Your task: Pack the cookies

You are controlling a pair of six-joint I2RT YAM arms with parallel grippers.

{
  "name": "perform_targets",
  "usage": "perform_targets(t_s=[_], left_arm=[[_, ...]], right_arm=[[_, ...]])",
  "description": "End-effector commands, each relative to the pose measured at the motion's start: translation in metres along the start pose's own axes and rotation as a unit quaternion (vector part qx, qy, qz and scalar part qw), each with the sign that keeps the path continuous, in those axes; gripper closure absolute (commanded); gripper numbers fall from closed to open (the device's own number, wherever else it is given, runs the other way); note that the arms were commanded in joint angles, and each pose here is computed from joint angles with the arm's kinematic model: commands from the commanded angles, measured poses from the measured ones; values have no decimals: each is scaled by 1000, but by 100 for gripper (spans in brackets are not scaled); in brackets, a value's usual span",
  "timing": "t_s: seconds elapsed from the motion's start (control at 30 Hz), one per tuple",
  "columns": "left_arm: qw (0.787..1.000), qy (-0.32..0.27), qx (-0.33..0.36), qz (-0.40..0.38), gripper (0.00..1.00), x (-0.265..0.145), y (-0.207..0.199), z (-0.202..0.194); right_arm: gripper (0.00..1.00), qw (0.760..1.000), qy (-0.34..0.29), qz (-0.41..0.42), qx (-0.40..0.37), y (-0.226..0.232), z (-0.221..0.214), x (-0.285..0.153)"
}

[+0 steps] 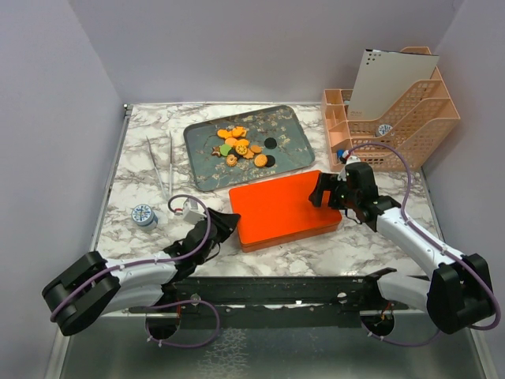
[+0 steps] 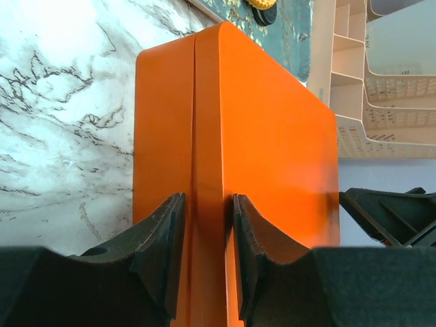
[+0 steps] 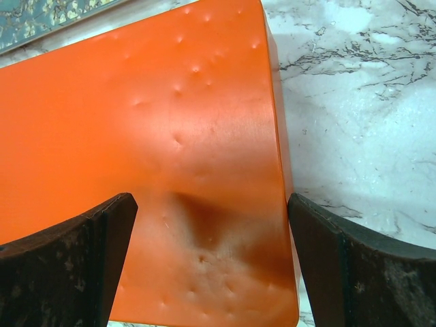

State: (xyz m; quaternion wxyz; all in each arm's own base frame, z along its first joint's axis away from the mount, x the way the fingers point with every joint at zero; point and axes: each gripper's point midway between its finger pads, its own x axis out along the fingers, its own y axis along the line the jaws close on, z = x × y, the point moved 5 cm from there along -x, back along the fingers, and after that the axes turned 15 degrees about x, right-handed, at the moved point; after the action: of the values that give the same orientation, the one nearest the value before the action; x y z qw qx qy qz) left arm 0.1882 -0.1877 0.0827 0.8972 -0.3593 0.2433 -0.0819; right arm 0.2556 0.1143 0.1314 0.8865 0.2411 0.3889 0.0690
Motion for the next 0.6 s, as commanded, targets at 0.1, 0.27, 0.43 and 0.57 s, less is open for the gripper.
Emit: perform_targets(t_s=[0.1,0.27,0.43,0.57], left_arm=[[972,84,142,168,59,-19,90,-32],[980,79,135,127,46,-20,61,-20],[990,47,108,83,40,-29,31,4],[993,37,93,56,34,-37,13,17]], right_arm=[[0,1000,-11,25,-2,7,0,-4],[0,999,-23,31,-3,10,5,-10],[0,999,-27,32,-3,10,6,-12],[0,999,-28,26,0,7,4,-11]])
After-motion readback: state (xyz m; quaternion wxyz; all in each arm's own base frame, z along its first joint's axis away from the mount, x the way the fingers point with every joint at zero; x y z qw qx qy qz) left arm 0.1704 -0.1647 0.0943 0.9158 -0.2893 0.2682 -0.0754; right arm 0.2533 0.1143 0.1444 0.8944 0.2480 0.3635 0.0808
